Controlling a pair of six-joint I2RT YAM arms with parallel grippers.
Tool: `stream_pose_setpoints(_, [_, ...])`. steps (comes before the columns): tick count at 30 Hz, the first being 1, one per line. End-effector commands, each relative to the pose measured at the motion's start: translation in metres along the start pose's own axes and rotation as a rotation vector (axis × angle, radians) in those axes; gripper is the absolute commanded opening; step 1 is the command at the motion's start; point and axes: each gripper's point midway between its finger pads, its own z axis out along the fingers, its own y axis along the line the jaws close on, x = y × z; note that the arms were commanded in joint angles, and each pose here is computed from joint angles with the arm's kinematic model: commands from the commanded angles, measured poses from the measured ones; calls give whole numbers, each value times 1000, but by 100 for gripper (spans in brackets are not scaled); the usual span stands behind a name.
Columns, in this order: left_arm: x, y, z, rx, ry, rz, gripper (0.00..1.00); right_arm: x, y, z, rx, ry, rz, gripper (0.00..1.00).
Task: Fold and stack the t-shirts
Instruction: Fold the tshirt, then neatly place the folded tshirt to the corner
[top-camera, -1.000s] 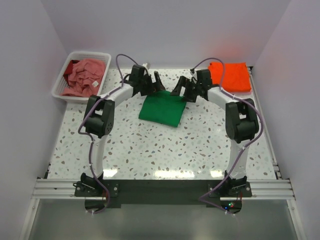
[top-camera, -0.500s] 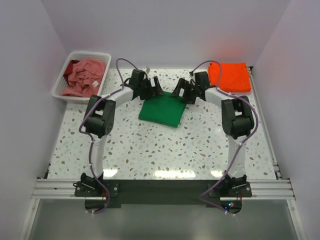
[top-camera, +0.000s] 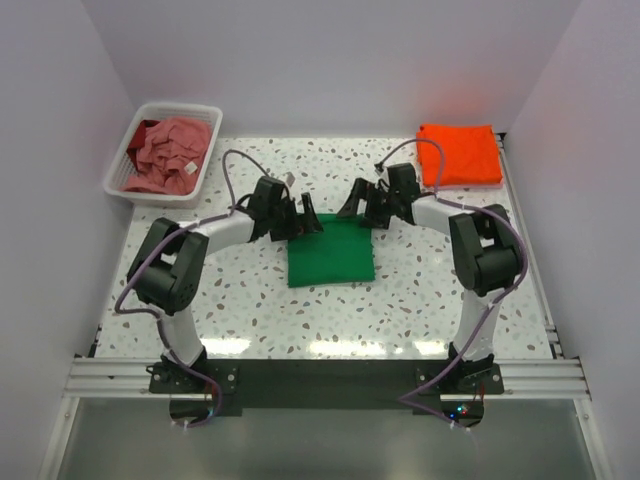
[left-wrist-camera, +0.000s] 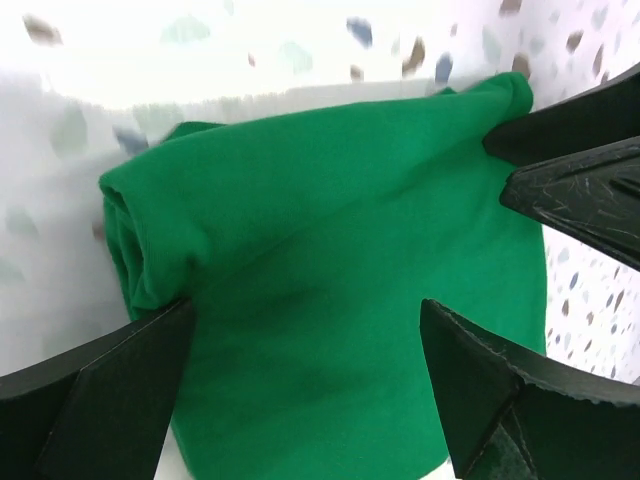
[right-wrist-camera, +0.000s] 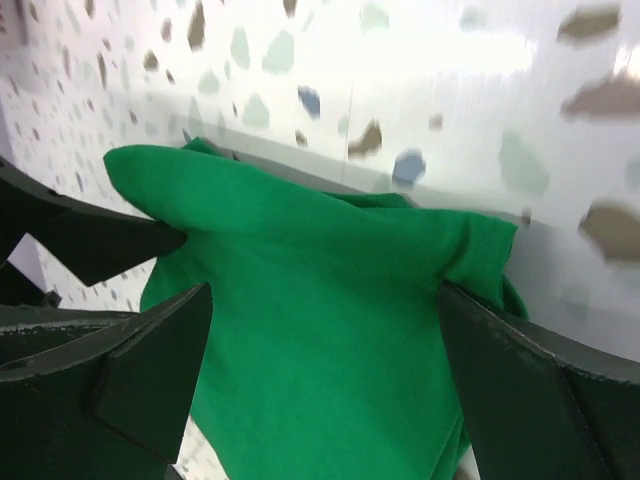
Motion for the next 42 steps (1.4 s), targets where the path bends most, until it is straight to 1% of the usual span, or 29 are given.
stream_pose_setpoints(1, [29, 8, -22, -83, 33, -9, 100, 34, -10, -16, 103, 41, -32, 98])
stream_pose_setpoints(2, [30, 8, -31, -102, 12, 0, 100, 41, -12, -21, 126, 42, -38, 98])
stream_pose_setpoints(4, [39, 8, -40, -141, 17, 13, 100, 40, 5, -33, 114, 17, -85, 98])
stream_pose_setpoints(6, [36, 9, -51, -162, -17, 12, 100, 39, 10, -41, 134, -2, -113, 99])
stream_pose_setpoints(8, [27, 10, -61, -189, -60, 11, 100, 34, 26, -55, 132, -31, -155, 98])
stream_pose_setpoints(10, [22, 6, -69, -192, -70, 14, 100, 25, 38, -69, 142, -76, -200, 99])
stream_pose_setpoints(11, [13, 5, -77, -207, -109, 16, 100, 23, 42, -77, 151, -84, -207, 99])
stream_pose_setpoints(12, [11, 5, -82, -214, -117, 17, 100, 20, 41, -83, 177, -105, -220, 99])
stream_pose_setpoints(13, [6, 1, -92, -206, -146, 18, 100, 14, 51, -99, 171, -149, -237, 99])
stream_pose_setpoints(15, [3, 3, -105, -227, -182, 8, 100, 18, 47, -114, 214, -185, -251, 99])
stream_pose_setpoints(16, [6, 9, -110, -246, -189, 1, 100, 13, 45, -127, 268, -250, -273, 99])
stream_pose_setpoints(17, [-1, 10, -122, -263, -238, -14, 100, 16, 49, -145, 270, -313, -297, 99])
stream_pose_setpoints(19, [4, 19, -133, -300, -251, -21, 100, 16, 48, -163, 293, -388, -304, 99])
stream_pose_setpoints(20, [0, 21, -144, -319, -288, -30, 100, 22, 45, -173, 298, -406, -295, 99])
stream_pose_setpoints(24, [7, 39, -169, -398, -322, -63, 100, 45, 32, -177, 309, -347, -277, 99])
stream_pose_setpoints(29, [23, 53, -188, -420, -355, -110, 100, 75, 21, -157, 273, -241, -240, 98])
stream_pose_setpoints(33, [37, 69, -194, -470, -346, -129, 100, 91, 12, -138, 262, -164, -202, 97])
stream_pose_setpoints(36, [43, 75, -194, -487, -335, -135, 100, 97, 4, -126, 273, -130, -175, 94])
stream_pose_setpoints(37, [43, 76, -193, -486, -334, -135, 100, 101, 0, -119, 277, -109, -167, 90])
stream_pose_setpoints(40, [44, 73, -189, -465, -325, -128, 100, 105, -1, -108, 261, -91, -146, 87])
stream_pose_setpoints(42, [43, 71, -188, -457, -325, -128, 100, 109, -9, -100, 282, -70, -134, 85])
